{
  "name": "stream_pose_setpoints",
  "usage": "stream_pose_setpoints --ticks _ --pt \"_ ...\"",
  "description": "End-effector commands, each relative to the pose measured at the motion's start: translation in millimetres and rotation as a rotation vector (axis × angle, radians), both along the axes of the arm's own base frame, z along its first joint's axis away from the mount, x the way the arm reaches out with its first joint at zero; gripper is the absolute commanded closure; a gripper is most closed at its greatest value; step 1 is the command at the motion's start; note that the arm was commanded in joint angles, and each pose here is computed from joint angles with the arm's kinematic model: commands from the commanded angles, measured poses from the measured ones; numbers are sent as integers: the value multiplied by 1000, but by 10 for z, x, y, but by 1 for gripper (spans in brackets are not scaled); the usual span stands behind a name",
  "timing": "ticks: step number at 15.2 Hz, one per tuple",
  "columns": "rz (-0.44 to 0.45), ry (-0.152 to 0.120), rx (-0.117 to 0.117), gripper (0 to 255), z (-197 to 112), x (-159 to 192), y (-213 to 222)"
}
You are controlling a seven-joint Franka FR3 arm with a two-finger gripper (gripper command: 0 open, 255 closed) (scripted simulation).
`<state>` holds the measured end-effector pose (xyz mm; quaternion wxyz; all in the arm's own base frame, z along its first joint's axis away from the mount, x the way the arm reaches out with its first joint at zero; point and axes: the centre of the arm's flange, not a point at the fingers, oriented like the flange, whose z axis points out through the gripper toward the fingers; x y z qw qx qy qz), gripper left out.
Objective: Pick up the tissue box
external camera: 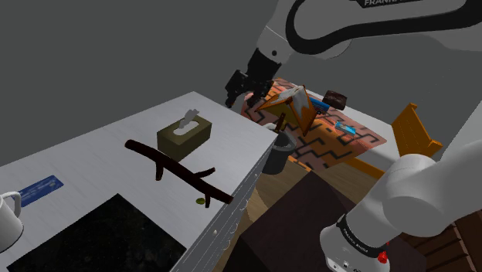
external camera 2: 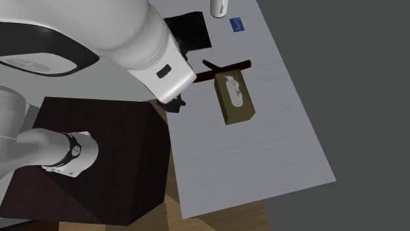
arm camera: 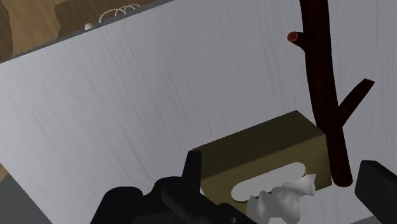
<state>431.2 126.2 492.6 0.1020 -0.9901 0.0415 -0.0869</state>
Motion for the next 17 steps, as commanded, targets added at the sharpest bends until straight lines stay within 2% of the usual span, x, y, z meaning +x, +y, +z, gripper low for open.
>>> stream_pose_setpoints --ticks 1,13,17 --pt "-25 -5 24 0 -151 153 99" --pt "-161 -30 156 0 -883 1183 826" --pt "-161 -30 156 0 -1094 1183 826"
